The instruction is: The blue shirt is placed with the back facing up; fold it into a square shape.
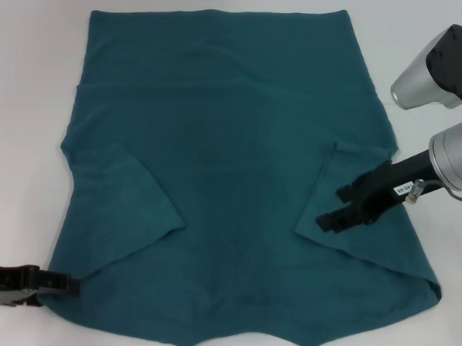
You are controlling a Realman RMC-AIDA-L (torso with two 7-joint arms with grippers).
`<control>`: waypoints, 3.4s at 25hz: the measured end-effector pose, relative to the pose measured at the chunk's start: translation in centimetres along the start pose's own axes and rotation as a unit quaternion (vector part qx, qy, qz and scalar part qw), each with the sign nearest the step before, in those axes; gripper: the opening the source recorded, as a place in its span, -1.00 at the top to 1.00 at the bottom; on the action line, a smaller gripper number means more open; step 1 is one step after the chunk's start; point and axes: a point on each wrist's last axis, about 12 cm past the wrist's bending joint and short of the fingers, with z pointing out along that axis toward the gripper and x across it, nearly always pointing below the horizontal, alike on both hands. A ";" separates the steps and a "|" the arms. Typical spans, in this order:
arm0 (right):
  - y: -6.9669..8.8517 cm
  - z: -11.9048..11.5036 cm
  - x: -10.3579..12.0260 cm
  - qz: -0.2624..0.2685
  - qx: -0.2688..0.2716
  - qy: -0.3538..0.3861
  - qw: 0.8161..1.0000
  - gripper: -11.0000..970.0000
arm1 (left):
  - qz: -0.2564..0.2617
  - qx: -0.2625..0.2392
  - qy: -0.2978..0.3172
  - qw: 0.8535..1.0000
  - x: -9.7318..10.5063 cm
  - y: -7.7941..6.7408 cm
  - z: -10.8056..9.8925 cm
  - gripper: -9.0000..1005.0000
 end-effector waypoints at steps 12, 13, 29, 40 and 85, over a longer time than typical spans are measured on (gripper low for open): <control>-0.1 0.0 0.2 0.008 0.003 -0.001 1.000 -0.52 | 0.018 -0.010 0.006 1.000 -0.2 -0.4 0.8 -0.11; -0.1 0.0 0.2 0.008 0.003 -0.001 1.000 -0.52 | 0.019 -0.009 0.008 1.000 -0.2 -0.5 0.7 -0.01; -0.8 -1.1 0.9 0.080 0.039 0.041 0.995 -0.52 | 0.023 -0.001 0.008 1.000 -0.3 -0.9 1.0 0.95; -0.9 -2.2 4.5 0.214 0.083 0.163 0.960 -0.52 | 0.039 0.003 0.011 0.999 -0.4 -1.1 0.9 0.95; -1.0 0.4 7.3 0.269 0.105 0.176 0.941 0.00 | 0.052 0.009 0.016 0.998 -0.8 -1.5 1.4 0.95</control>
